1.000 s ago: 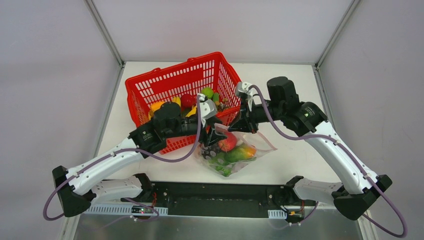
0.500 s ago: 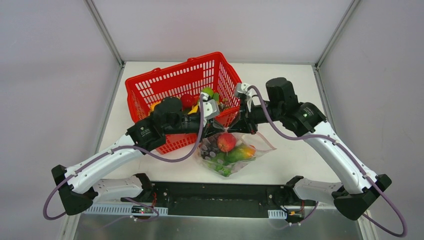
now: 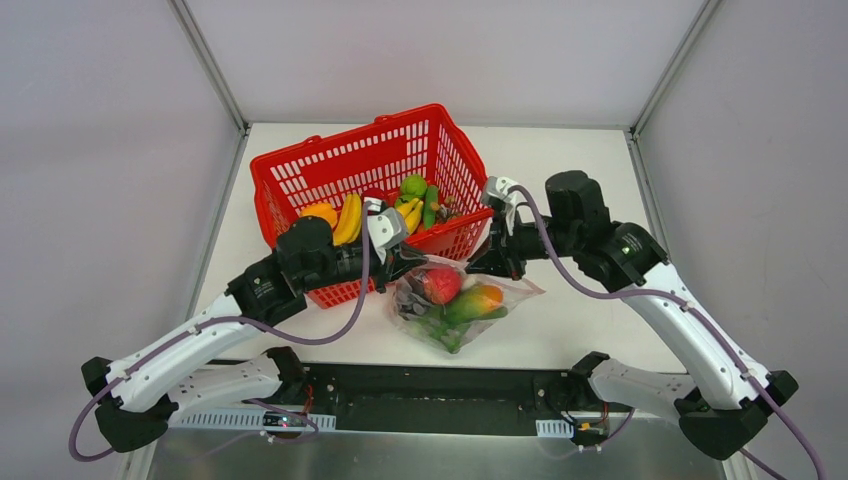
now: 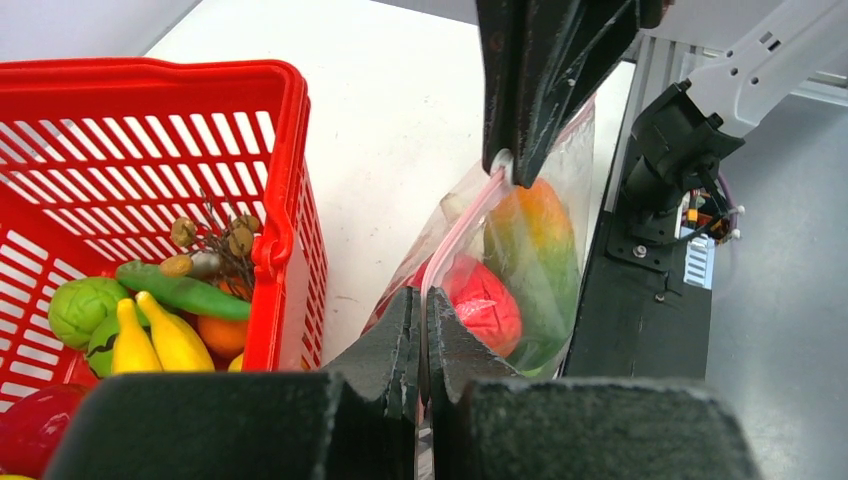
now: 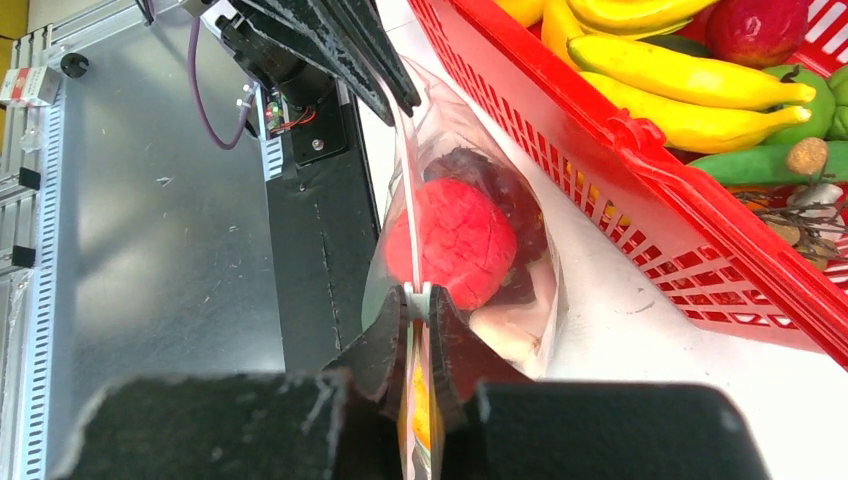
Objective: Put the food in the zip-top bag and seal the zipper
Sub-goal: Zip the zipper food storage bag at the center of the board.
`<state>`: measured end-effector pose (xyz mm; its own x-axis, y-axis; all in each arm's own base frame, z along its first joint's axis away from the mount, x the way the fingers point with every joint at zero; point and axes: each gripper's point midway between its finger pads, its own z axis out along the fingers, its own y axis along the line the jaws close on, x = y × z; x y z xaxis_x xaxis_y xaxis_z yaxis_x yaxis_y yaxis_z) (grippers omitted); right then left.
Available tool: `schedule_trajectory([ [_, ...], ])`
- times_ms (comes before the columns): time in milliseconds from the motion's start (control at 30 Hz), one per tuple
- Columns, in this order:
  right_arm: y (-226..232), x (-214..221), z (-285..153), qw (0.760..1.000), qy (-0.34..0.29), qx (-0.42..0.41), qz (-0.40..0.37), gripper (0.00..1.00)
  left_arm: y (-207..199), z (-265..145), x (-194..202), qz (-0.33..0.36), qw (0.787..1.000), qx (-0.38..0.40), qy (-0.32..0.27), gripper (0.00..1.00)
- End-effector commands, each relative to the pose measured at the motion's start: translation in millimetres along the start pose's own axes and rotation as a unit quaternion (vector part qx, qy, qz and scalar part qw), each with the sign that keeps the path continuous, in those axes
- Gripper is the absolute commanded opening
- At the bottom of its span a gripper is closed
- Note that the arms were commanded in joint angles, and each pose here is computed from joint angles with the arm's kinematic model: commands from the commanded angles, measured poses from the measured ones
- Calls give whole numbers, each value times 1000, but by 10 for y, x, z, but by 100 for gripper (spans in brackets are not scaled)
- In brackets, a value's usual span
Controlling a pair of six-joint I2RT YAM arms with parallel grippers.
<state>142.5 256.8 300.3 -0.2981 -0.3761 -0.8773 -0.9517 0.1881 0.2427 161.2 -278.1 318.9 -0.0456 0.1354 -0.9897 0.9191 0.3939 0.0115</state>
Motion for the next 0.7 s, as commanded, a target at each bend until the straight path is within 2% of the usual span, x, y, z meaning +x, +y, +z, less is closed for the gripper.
schedule_trajectory([
  [0,41,3,-169,999,-9,33,7,0,212,-59,-70,-9,998,-58,-15,0],
  [200,0,206,-243,996,3,73,41,0,352,-168,-47,-16,994,-106,-18,0],
  [667,49,284,-452,991,10,115,72,0,695,-407,68,-23,976,-218,-1,0],
])
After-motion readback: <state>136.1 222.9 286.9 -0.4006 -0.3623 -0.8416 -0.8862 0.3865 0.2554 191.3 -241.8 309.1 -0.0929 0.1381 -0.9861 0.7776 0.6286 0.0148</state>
